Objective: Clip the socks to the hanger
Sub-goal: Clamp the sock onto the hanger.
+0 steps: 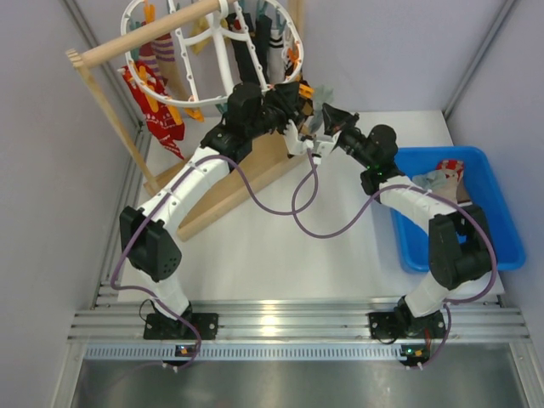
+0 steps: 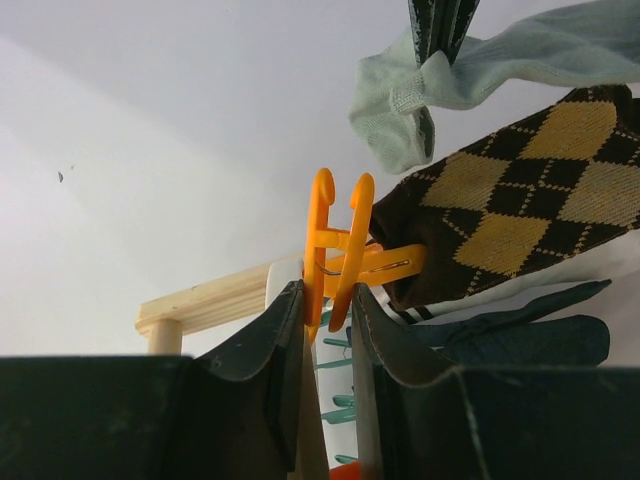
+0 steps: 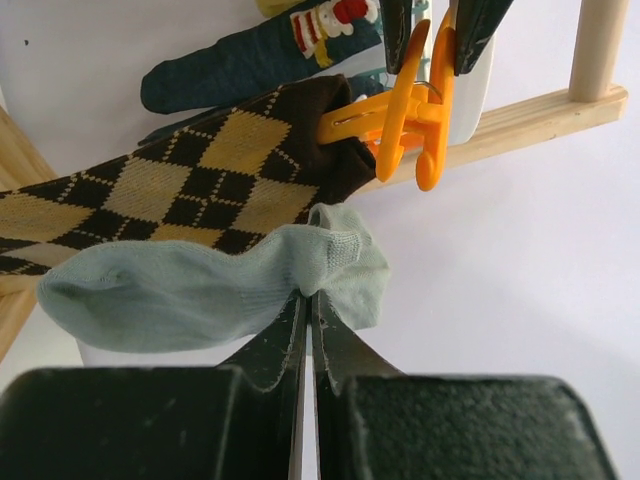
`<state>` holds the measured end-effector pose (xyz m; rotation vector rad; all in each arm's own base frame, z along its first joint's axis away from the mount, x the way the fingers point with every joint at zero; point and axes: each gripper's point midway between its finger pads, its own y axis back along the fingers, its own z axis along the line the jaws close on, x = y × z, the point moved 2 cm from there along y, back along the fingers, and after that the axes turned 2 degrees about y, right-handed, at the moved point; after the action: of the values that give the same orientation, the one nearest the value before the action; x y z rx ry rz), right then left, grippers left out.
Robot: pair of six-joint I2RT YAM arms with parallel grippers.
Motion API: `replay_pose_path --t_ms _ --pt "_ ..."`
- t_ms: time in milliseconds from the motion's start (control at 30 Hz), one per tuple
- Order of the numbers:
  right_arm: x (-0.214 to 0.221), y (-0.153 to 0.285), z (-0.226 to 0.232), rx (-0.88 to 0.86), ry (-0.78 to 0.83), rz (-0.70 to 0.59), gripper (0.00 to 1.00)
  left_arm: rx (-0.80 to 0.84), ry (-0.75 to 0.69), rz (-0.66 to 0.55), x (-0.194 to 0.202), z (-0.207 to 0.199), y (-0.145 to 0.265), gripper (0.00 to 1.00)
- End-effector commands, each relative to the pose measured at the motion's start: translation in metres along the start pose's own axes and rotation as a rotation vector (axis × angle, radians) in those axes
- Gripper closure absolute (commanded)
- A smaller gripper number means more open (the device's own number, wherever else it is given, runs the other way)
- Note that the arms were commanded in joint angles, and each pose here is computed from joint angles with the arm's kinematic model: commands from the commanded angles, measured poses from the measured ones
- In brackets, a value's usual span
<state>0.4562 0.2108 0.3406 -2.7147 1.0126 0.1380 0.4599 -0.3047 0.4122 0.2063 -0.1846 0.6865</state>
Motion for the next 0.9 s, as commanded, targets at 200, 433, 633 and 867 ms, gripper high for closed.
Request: replay_pose_path --t_ms 200,433,633,867 --pt "-0.045 -0.012 -0.072 0.137 0.079 -0.027 1.0 -0.016 -0.009 -0.024 -0.021 -0.004 -0.023 1.0" --pt "-0.046 -0.009 -0.09 0.171 0.11 0.002 1.0 -0.019 -0.01 -0.032 -0.024 -0.002 -0.022 1.0" --pt "-0.05 -0.01 -0.096 0.18 0.128 0.015 1.0 -0.022 -0.015 -0.038 -0.026 -0.001 -0.023 1.0" --pt "-0.056 -0.012 -0.099 0.173 0.133 0.006 1.0 -0.026 -0.014 -0.046 -0.029 0.001 -0.024 1.0"
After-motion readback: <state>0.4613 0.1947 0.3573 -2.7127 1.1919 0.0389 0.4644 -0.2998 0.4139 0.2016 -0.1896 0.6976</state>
